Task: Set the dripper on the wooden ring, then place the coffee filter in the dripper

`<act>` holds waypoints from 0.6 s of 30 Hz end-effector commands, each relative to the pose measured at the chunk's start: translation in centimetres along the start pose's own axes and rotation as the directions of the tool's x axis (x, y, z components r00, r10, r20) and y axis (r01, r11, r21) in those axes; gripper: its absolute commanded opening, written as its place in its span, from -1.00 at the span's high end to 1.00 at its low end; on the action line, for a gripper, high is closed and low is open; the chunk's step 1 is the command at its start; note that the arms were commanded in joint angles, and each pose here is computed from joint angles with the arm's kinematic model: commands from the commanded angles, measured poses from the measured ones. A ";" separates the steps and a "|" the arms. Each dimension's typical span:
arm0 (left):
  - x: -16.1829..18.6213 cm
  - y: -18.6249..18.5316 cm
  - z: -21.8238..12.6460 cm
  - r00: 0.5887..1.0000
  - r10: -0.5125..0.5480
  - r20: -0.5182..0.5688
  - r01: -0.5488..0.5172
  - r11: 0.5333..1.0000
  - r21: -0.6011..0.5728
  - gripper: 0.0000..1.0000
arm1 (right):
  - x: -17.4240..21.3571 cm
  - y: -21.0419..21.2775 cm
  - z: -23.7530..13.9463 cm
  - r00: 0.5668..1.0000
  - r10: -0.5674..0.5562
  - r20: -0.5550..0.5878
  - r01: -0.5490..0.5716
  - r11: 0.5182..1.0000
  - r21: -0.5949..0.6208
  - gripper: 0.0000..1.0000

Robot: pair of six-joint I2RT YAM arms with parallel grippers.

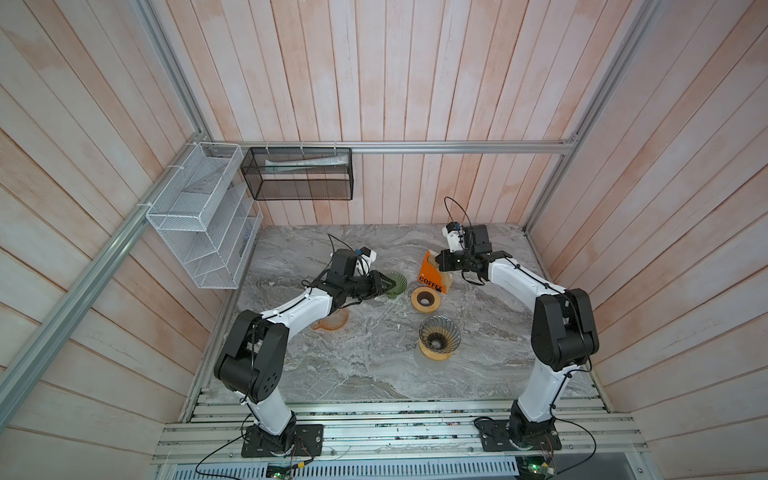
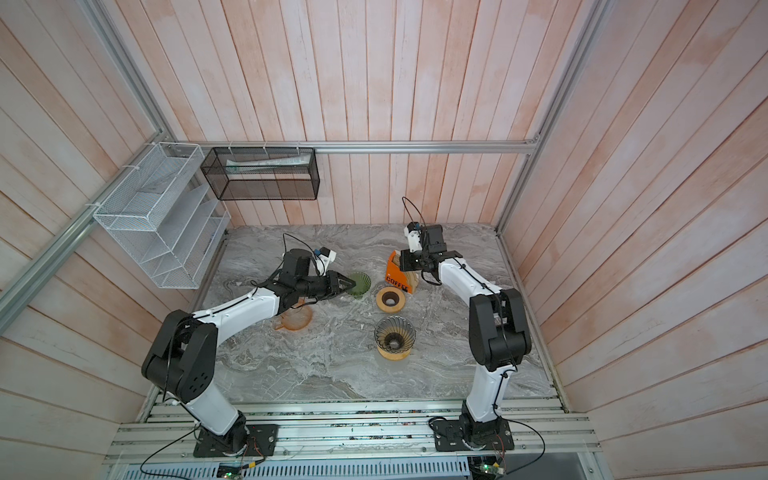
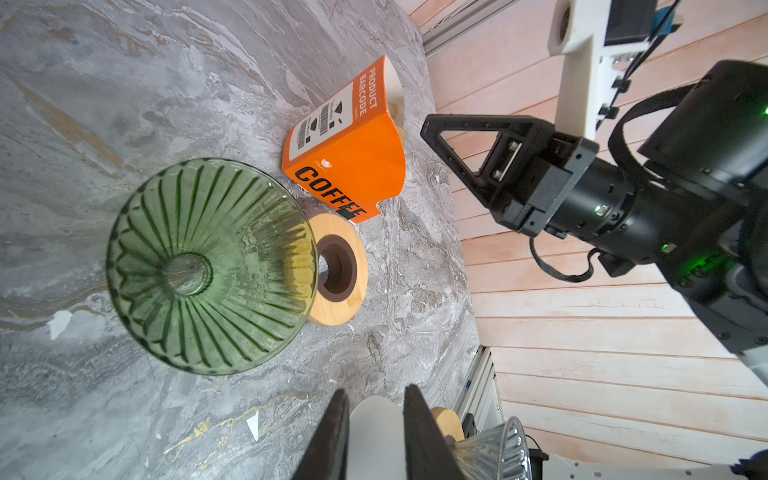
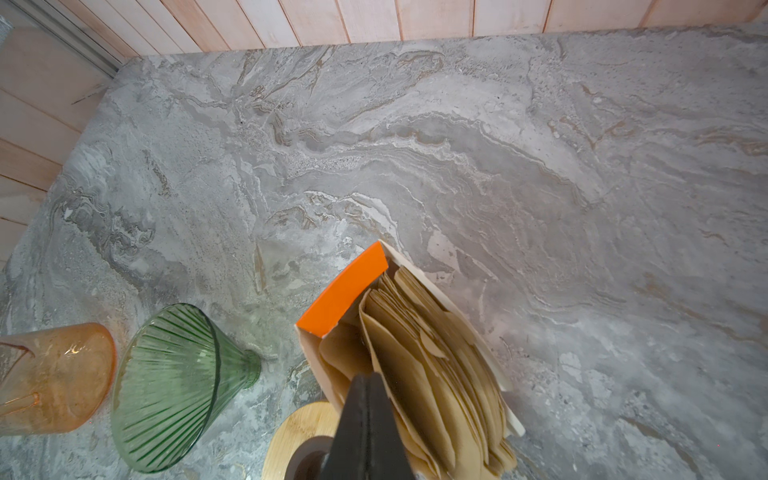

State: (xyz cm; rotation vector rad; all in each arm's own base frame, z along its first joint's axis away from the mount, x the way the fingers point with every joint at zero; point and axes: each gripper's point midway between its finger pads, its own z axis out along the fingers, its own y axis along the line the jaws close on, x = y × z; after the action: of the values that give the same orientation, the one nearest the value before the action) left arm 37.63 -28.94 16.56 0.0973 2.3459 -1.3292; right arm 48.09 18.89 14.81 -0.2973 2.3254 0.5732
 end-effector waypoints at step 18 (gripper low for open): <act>0.4 0.6 0.2 1.000 -0.009 -0.015 0.009 1.000 0.006 0.47 | 0.9 -0.4 1.7 0.999 -0.004 -0.042 0.004 1.000 0.008 0.61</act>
State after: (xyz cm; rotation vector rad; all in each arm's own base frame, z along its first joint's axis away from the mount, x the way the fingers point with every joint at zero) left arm 37.55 -28.90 16.38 0.0925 2.3515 -1.3295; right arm 48.25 18.97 13.30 -0.3018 2.3548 0.5659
